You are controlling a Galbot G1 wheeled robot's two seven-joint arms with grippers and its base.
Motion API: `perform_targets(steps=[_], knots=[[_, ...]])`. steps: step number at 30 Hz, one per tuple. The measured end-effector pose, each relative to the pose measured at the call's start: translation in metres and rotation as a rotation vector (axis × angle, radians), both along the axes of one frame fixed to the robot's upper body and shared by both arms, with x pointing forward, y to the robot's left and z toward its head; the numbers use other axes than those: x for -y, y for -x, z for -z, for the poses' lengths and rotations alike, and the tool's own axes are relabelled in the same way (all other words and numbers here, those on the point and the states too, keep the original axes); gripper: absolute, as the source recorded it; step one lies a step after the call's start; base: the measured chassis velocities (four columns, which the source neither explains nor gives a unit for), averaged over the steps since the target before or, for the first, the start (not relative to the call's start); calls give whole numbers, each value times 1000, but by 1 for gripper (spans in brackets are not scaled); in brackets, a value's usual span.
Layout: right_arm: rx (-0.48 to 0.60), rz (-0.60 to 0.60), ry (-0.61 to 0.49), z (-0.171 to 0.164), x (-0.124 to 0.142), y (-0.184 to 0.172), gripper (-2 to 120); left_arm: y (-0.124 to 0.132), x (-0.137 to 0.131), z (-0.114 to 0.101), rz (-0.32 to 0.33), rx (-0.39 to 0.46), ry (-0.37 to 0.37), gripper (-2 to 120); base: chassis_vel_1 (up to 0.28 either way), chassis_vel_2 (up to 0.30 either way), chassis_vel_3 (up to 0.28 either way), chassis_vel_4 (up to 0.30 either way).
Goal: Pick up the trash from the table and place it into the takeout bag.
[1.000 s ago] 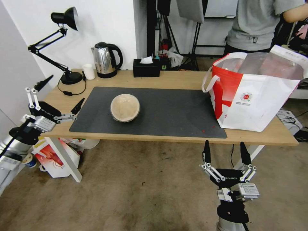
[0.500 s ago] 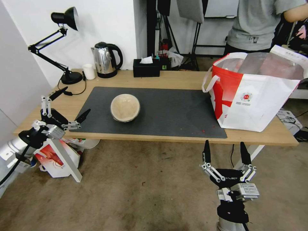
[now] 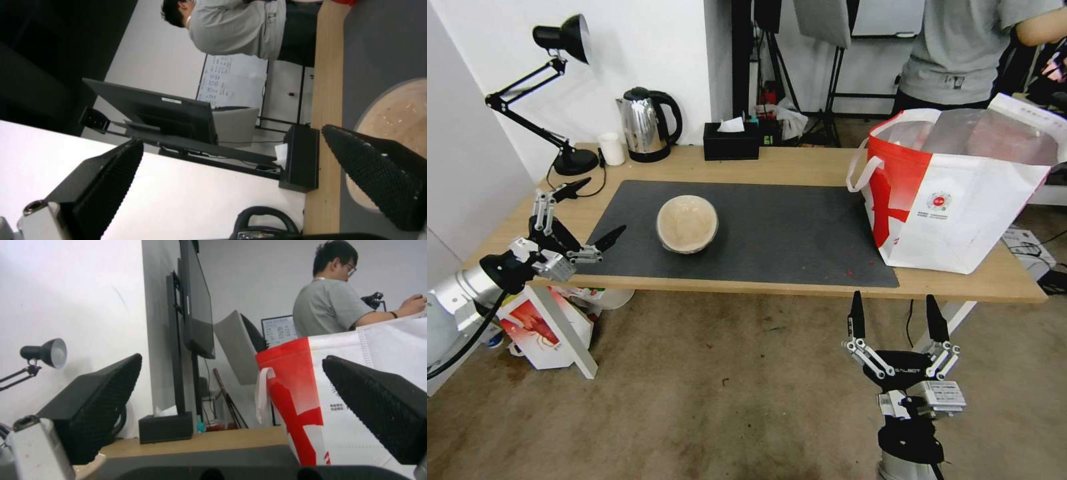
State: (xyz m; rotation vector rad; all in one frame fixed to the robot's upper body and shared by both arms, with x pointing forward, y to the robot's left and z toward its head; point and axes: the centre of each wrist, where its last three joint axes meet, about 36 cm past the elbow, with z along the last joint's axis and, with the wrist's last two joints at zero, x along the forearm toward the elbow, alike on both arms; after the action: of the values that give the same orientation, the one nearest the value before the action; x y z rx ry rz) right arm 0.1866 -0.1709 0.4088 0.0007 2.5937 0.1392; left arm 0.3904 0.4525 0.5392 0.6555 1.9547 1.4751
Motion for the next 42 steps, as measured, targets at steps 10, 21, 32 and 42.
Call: perform_targets(steps=[10, 21, 32, 42], knots=[[0, 0, 0, 0, 0, 0, 100, 0, 1, -4, 18, -19, 7, 100, 0, 0, 0, 0], [0, 0, 0, 0, 0, 0, 100, 0, 2, -9, 45, -52, -8, 100, 0, 0, 0, 0], [0, 0, 0, 0, 0, 0, 100, -3, 1, -7, 53, -79, -29, 100, 0, 0, 0, 0], [0, 0, 0, 0, 0, 0, 100, -11, -1, -4, 63, -123, -67, 100, 0, 0, 0, 0]])
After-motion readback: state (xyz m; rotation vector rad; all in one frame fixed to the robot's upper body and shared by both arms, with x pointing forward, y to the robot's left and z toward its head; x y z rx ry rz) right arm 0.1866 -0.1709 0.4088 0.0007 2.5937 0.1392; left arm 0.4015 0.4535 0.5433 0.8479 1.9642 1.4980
